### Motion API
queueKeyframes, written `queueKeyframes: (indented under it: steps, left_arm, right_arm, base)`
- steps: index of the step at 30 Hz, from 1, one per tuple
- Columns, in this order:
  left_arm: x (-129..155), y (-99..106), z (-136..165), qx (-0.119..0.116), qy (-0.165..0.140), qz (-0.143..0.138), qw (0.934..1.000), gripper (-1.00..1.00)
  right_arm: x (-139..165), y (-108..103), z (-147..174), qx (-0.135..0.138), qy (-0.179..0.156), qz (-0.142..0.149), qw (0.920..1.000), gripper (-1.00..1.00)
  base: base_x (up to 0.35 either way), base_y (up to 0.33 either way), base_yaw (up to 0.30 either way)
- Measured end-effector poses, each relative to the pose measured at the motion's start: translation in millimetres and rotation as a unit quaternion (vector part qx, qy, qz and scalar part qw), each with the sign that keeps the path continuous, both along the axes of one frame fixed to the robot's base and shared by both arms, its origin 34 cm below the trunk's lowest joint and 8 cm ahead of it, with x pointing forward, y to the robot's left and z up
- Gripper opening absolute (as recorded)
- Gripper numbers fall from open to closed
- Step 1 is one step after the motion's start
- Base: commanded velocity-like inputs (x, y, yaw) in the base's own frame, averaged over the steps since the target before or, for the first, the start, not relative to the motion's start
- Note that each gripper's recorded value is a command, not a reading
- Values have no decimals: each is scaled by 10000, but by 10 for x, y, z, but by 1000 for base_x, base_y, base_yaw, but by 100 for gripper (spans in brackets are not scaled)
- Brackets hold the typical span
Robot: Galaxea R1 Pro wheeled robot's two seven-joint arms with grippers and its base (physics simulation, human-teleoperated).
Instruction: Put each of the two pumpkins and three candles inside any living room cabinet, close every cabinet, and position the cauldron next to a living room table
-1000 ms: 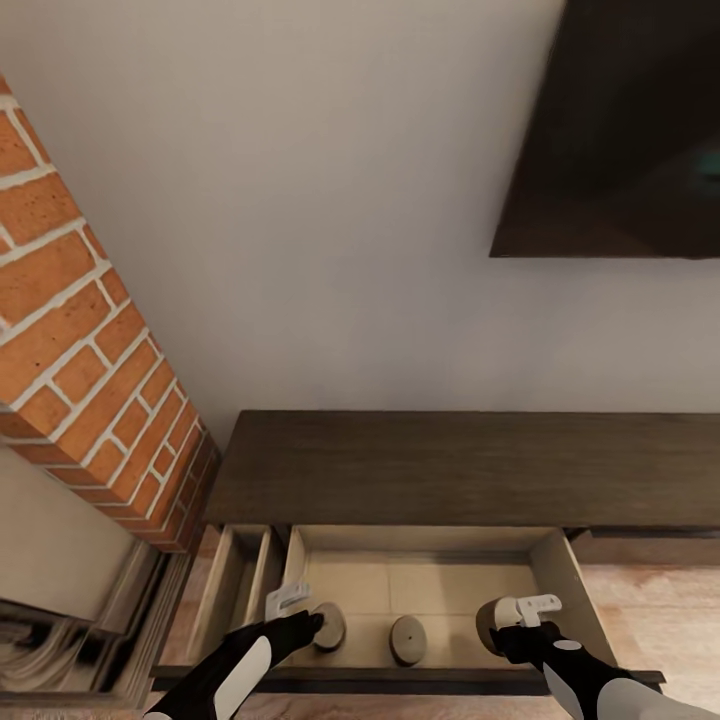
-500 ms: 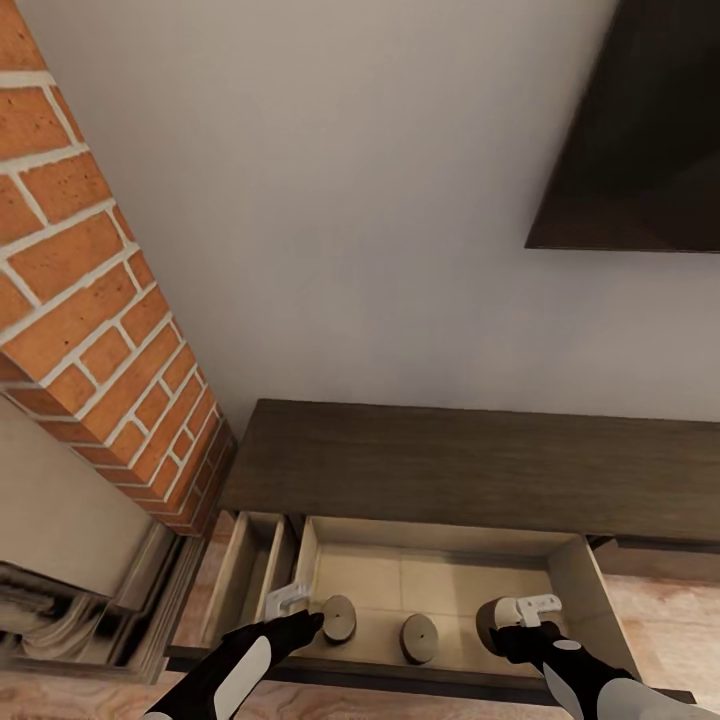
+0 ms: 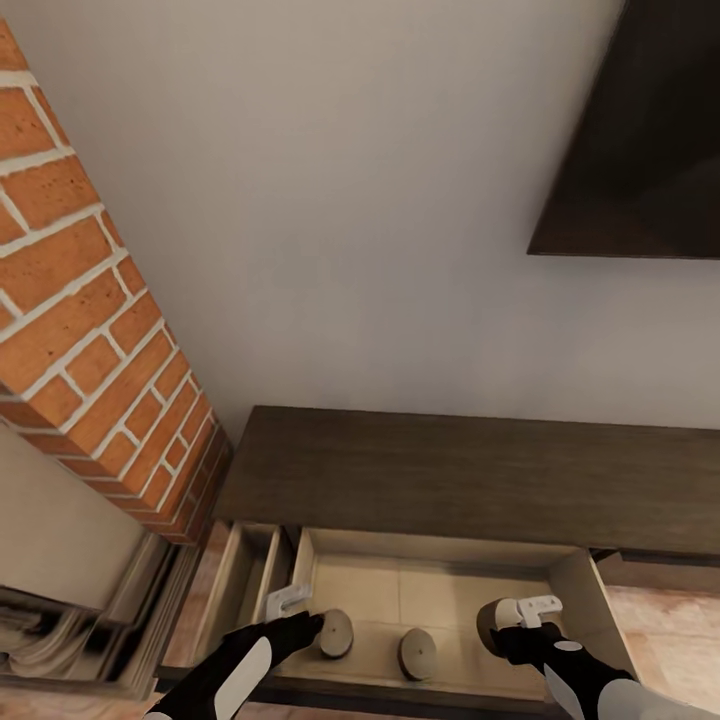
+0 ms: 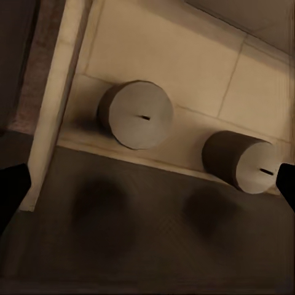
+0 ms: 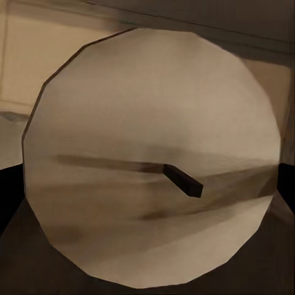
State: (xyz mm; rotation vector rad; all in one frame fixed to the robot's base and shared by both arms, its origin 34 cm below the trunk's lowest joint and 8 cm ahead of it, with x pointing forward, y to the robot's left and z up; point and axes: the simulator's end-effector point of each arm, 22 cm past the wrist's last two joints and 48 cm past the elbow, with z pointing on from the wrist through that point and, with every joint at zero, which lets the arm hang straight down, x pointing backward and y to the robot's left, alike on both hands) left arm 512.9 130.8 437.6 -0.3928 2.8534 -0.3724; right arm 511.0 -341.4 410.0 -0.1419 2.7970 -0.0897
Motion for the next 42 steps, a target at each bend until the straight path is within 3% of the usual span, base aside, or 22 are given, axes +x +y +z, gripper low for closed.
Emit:
queueKeyframes:
  steps: [22, 35, 38, 42]
  left_arm:
    - [45, 14, 36, -16, -44, 84, 10000, 100]
    - [31, 6, -126, -17, -43, 88, 10000, 100]
    - [108, -2, -86, -61, -141, 99, 9998, 100]
    - [184, -45, -39, -103, -249, 112, 9996, 100]
  right_arm:
    - [28, 8, 31, 5, -39, 0, 10000, -100]
    - [16, 8, -132, 6, -42, -2, 10000, -100]
    - [211, 117, -85, 30, -154, -20, 9999, -100]
    - [426, 354, -27, 255, -340, 64, 9991, -100]
  base:
    - [10, -2, -71]
    - [0, 0, 0]
    - [0, 0, 0]
    - [0, 0, 0]
